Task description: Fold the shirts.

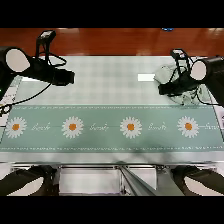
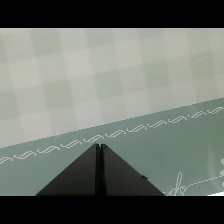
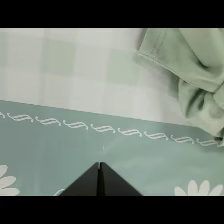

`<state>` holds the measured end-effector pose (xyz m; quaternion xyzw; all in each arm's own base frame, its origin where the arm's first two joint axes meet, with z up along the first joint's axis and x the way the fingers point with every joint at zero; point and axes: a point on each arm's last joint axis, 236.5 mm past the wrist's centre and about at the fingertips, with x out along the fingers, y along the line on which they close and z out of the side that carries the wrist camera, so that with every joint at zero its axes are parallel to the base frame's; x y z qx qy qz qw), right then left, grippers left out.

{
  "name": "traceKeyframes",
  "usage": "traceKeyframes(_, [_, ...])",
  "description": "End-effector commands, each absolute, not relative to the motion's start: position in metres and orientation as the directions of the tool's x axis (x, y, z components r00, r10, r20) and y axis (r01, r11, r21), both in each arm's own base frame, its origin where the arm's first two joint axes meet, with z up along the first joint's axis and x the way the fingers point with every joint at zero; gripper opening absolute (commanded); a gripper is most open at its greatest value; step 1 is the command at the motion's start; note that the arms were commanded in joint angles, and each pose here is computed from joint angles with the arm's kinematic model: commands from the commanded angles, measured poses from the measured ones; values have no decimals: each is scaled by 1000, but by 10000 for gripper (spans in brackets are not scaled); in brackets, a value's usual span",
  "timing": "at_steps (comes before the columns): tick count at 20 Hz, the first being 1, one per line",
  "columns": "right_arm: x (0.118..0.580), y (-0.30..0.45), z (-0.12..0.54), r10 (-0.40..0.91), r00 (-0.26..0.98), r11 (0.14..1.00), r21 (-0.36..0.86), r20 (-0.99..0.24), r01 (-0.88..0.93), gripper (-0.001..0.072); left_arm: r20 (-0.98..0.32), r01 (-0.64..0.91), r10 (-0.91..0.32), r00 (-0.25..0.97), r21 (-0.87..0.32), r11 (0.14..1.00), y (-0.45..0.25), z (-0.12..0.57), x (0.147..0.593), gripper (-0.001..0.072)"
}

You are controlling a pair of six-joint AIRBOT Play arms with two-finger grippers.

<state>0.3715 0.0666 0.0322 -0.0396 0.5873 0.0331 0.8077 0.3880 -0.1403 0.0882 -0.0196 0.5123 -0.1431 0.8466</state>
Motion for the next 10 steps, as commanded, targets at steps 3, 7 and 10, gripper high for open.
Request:
traceKeyframes(3, [406, 76, 47, 44, 454, 994, -7, -890, -109, 23, -850, 224, -266, 455, -180, 958, -142, 90, 393, 22])
traceKeyframes(7, [463, 61, 76, -21, 673, 986, -128, -740, -111, 418, -780, 217, -214, 588, -102, 971, -132, 90, 440, 502])
traceKeyframes(10, [496, 2, 74, -166, 726, 977, -211, -667, 29, 417, -846, 119, -137, 516, -88, 989, -109, 58, 437, 507])
